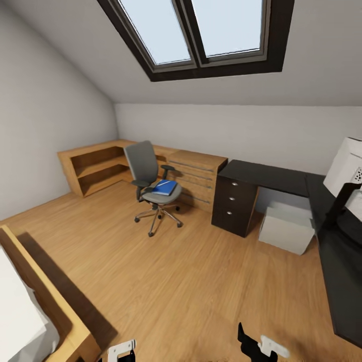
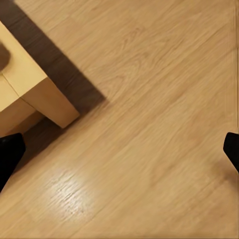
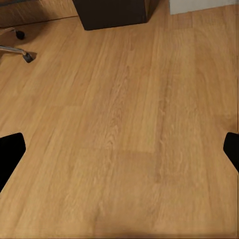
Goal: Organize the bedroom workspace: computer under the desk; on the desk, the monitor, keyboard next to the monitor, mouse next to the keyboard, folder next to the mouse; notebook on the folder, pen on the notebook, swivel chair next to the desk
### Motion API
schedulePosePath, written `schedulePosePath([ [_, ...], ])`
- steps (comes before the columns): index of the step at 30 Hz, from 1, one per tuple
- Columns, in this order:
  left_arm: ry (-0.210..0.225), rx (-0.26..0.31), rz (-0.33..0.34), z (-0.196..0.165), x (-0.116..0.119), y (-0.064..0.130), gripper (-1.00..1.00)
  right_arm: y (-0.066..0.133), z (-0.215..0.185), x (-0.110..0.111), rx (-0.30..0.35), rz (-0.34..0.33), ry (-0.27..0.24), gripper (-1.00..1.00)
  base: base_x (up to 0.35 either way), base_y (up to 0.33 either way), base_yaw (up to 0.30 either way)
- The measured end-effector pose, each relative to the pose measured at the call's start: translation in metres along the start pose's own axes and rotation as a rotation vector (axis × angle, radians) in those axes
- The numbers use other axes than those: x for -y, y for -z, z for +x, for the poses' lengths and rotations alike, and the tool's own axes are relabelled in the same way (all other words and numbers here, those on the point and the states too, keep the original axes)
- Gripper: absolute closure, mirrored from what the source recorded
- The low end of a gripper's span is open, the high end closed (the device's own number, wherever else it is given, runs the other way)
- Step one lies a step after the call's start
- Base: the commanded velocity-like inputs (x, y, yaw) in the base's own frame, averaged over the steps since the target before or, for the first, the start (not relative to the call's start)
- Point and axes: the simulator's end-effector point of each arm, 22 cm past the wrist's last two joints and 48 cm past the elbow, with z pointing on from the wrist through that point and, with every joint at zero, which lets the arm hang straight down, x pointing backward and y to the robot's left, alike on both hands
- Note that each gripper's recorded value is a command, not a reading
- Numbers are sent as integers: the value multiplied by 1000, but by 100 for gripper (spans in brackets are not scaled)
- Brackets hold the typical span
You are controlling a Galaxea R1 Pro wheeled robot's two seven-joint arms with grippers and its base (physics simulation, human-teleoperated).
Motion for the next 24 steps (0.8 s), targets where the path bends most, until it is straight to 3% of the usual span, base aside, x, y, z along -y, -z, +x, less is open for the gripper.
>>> schedulePosePath([
  [11,0,2,4,0,1,0,-100,0,1,-1,-1,1,-1,-100,-27,0,-140],
  [24,1,-2,5,1,1,0,-100,1,2,1,-3,3,0,-100,-290,0,-3],
])
